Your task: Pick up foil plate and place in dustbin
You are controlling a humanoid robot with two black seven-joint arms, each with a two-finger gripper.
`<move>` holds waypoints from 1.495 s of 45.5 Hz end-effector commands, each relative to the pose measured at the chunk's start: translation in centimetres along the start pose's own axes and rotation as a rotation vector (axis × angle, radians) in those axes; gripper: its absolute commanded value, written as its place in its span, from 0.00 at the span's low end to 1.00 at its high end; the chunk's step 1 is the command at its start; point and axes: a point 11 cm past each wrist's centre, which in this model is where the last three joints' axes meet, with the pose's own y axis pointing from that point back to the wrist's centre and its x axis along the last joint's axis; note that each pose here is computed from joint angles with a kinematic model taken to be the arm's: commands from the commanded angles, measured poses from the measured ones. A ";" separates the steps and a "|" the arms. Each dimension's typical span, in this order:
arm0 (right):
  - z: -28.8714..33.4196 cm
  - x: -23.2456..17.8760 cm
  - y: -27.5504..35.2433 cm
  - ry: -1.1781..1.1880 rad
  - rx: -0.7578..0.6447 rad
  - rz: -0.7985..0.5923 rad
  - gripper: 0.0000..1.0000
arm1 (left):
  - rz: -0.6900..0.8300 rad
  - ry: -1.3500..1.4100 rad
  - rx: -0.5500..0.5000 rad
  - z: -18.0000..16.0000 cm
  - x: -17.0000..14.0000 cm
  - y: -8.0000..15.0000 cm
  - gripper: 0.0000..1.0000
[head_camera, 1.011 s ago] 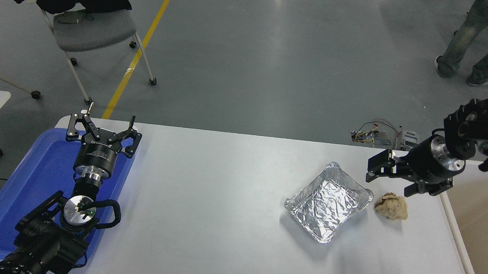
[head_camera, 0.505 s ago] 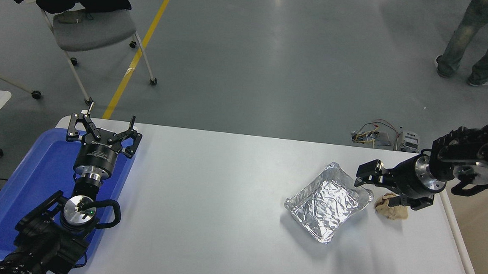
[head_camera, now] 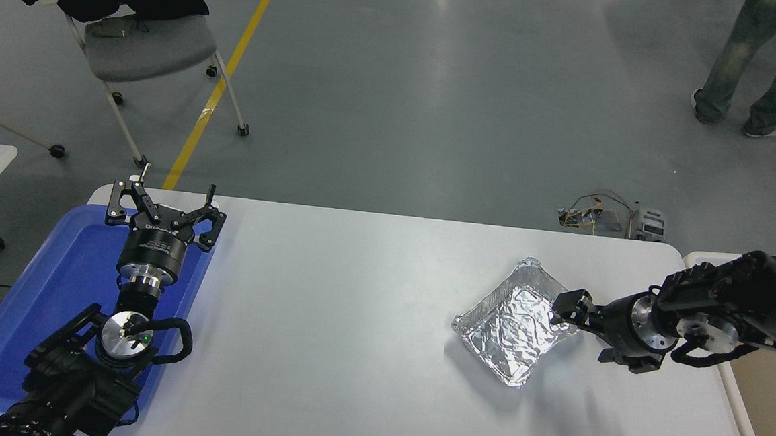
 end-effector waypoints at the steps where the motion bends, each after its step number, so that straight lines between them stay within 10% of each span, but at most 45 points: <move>1: 0.0 -1.0 -1.1 -0.012 0.007 0.030 0.90 | 0.000 0.000 0.000 0.0 0.0 0.0 1.00; 25: 0.0 -2.2 -3.4 -0.072 0.007 0.083 0.89 | 0.000 0.000 0.000 0.0 0.0 0.0 1.00; 42: -0.2 -2.5 -4.0 0.029 0.007 0.111 0.44 | 0.000 0.000 0.002 0.0 0.0 0.0 1.00; 68: 0.3 -3.2 -4.3 0.052 0.007 0.093 0.27 | 0.000 0.001 0.001 -0.1 0.0 0.0 1.00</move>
